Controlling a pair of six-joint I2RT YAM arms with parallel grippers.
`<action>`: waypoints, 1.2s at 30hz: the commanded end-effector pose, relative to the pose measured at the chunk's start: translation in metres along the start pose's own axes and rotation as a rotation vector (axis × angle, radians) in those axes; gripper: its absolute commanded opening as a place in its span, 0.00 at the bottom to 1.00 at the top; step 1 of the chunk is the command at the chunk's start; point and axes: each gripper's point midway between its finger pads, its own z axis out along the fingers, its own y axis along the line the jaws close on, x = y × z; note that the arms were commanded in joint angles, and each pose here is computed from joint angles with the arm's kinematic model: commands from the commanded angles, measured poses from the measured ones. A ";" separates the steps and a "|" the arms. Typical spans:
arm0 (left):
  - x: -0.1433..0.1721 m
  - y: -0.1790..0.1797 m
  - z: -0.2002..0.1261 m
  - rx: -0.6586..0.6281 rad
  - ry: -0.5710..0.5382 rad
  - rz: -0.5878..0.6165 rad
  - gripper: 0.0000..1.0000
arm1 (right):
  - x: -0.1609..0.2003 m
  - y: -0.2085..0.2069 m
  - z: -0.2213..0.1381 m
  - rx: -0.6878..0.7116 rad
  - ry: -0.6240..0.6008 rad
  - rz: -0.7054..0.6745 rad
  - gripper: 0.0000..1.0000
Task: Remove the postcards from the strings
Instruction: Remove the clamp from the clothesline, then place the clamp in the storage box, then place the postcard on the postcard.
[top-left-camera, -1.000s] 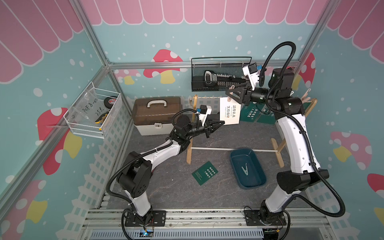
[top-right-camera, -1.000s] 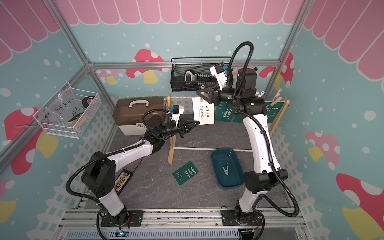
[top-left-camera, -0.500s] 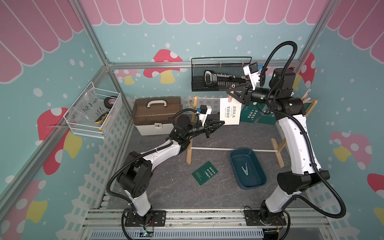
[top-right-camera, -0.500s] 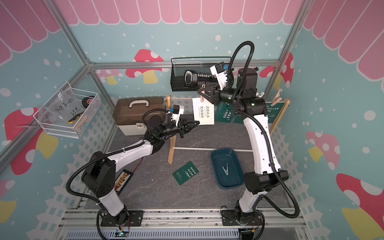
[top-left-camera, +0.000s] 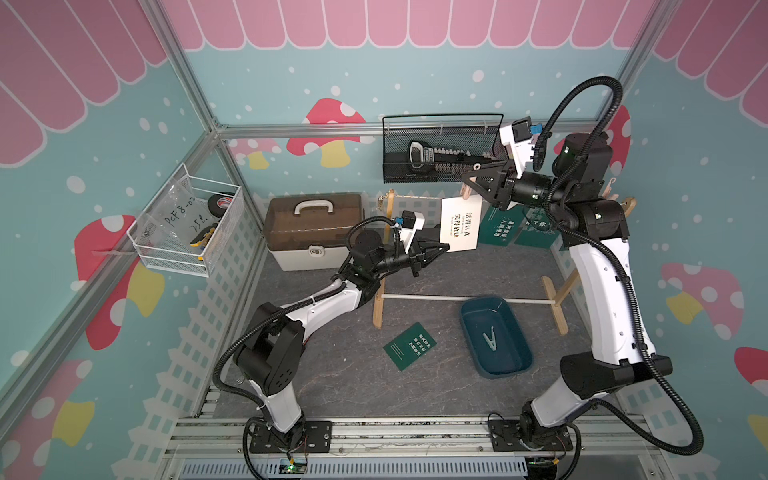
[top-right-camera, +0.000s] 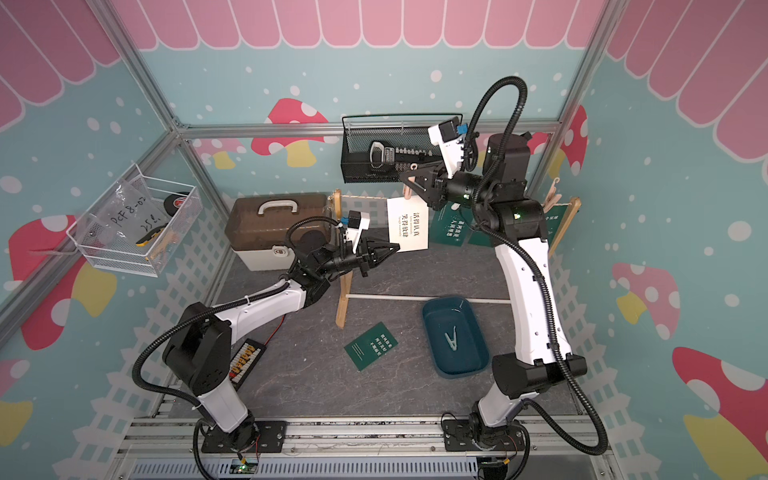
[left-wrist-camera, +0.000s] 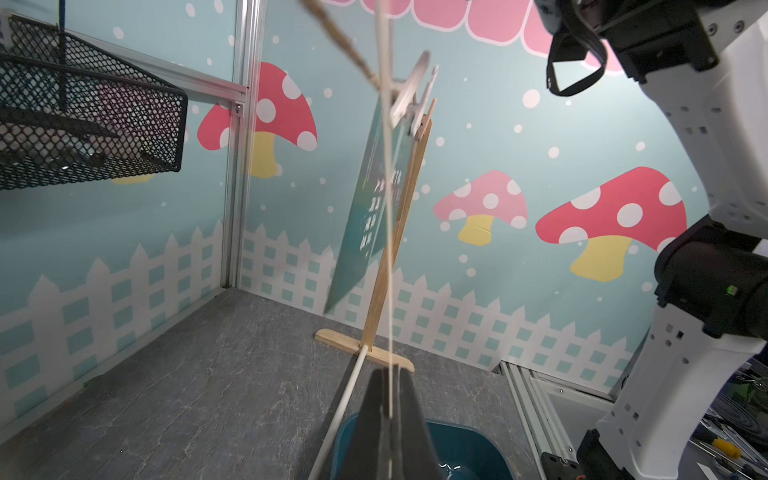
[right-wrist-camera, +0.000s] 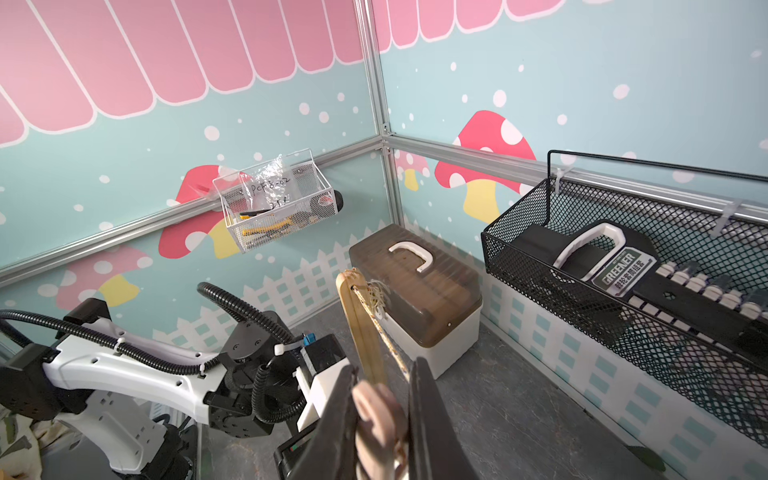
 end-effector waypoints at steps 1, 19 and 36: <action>0.019 0.005 -0.006 -0.024 0.049 -0.023 0.00 | -0.019 0.015 -0.013 0.015 -0.054 -0.043 0.07; 0.100 -0.017 -0.066 -0.200 0.311 -0.282 0.00 | 0.038 0.104 -0.090 0.008 -0.038 0.029 0.08; 0.148 -0.040 -0.106 -0.284 0.390 -0.403 0.00 | 0.296 0.041 -0.093 0.291 0.347 0.452 0.05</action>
